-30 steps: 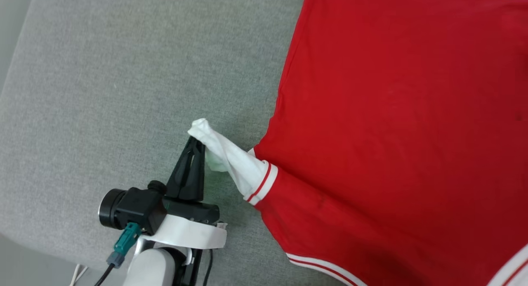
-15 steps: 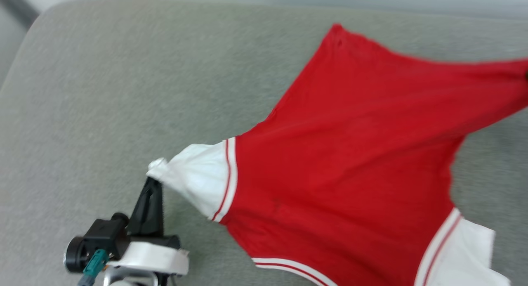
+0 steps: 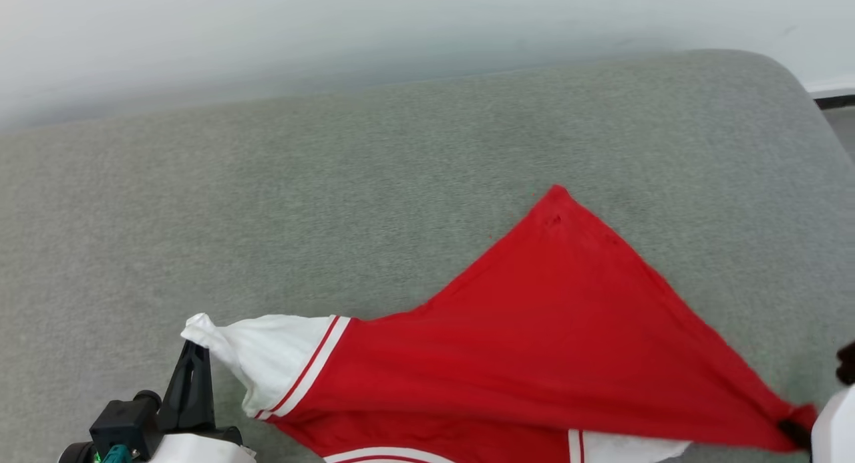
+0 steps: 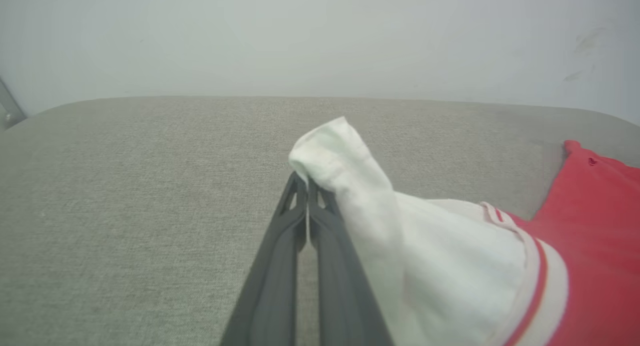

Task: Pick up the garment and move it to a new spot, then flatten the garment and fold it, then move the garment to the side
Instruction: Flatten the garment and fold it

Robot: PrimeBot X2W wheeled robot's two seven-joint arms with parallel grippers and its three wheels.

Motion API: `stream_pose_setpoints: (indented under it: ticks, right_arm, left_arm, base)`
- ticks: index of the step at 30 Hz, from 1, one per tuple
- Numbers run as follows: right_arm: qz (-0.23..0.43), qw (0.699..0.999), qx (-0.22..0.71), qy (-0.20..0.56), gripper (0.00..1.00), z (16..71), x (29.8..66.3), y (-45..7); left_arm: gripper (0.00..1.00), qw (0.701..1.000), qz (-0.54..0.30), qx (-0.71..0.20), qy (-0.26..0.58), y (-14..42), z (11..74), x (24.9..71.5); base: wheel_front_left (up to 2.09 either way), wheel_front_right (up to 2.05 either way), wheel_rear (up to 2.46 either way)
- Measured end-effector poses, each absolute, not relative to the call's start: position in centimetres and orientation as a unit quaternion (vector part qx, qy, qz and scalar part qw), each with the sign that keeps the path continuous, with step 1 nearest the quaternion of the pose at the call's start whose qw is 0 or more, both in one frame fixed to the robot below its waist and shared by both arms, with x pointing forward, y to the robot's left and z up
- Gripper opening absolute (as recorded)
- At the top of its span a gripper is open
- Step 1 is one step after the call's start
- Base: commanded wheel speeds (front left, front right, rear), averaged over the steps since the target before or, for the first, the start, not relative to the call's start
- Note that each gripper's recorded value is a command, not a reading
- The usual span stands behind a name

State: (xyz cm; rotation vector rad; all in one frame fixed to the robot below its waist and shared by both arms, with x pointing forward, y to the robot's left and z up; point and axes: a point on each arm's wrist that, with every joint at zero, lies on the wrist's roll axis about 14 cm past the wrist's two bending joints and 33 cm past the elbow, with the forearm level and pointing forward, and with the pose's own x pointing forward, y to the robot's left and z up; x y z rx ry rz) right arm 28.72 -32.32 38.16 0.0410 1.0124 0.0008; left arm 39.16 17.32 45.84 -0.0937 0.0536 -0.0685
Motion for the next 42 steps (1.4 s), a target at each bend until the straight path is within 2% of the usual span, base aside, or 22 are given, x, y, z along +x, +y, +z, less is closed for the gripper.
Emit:
stream_pose_setpoints:
  ticks: [1, 2, 3, 4, 6, 10, 17, 18, 20, 26, 33, 42]
  right_arm:
    - [-0.004, 0.870, 0.032, 0.491, 0.09, 37.6, 27.5, -32.1]
    - [-0.010, 0.866, 0.046, 0.498, 0.40, 37.0, 26.3, -31.8]
    - [-0.014, 0.860, 0.059, 0.507, 0.85, 36.5, 25.2, -31.5]
    - [-0.016, 0.857, 0.070, 0.511, 1.00, 36.1, 24.4, -31.1]
    - [-0.019, 0.858, 0.086, 0.507, 1.00, 36.0, 24.0, -30.5]
    - [-0.026, 0.885, 0.084, 0.458, 1.00, 37.7, 26.2, -30.8]
    - [-0.011, 0.942, 0.091, 0.323, 1.00, 42.4, 33.9, -30.0]
    - [0.010, 0.953, 0.091, 0.289, 1.00, 43.7, 37.9, -29.2]
    - [0.024, 0.954, 0.089, 0.285, 1.00, 44.1, 39.9, -28.6]
    - [0.071, 0.939, 0.086, 0.325, 1.00, 43.5, 45.3, -25.8]
    - [0.113, 0.899, 0.062, 0.419, 1.00, 40.8, 49.3, -22.4]
    - [0.133, 0.841, 0.038, 0.522, 1.00, 36.2, 50.5, -19.8]
  left_arm:
    - [0.00, 0.998, -0.039, -0.046, 0.027, 17.1, 45.8, 39.3]
    - [0.00, 0.998, -0.044, -0.046, 0.028, 16.8, 45.7, 39.4]
    - [0.00, 0.997, -0.048, -0.046, 0.029, 16.6, 45.7, 39.5]
    - [0.00, 0.997, -0.051, -0.045, 0.030, 16.4, 45.6, 39.6]
    - [0.00, 0.997, -0.057, -0.042, 0.032, 16.1, 45.5, 39.8]
    - [0.00, 0.996, -0.065, -0.040, 0.039, 15.7, 45.0, 39.9]
    - [0.00, 0.996, -0.073, -0.043, 0.030, 15.2, 45.4, 40.7]
    - [0.00, 0.995, -0.080, -0.046, 0.025, 14.7, 45.5, 41.3]
    - [0.00, 0.995, -0.084, -0.048, 0.025, 14.4, 45.4, 41.7]
    - [0.00, 0.994, -0.090, -0.051, 0.021, 14.0, 45.2, 42.8]
    - [0.00, 0.996, -0.079, -0.049, 0.013, 14.5, 45.4, 43.3]
    - [0.00, 0.997, -0.063, -0.051, 0.020, 15.3, 44.7, 43.5]
  base:
    - [0.00, 0.00, 0.00]
    - [0.00, 0.00, 0.00]
    - [0.00, 0.00, 0.00]
    - [0.00, 0.00, 0.00]
    - [0.00, 0.00, 0.00]
    - [0.00, 0.00, 0.00]
    - [0.00, 0.00, 0.00]
    - [0.00, 0.00, 0.00]
    - [0.00, 0.00, 0.00]
    - [0.00, 0.00, 0.00]
    - [0.00, 0.00, 0.00]
    - [0.00, 0.00, 0.00]
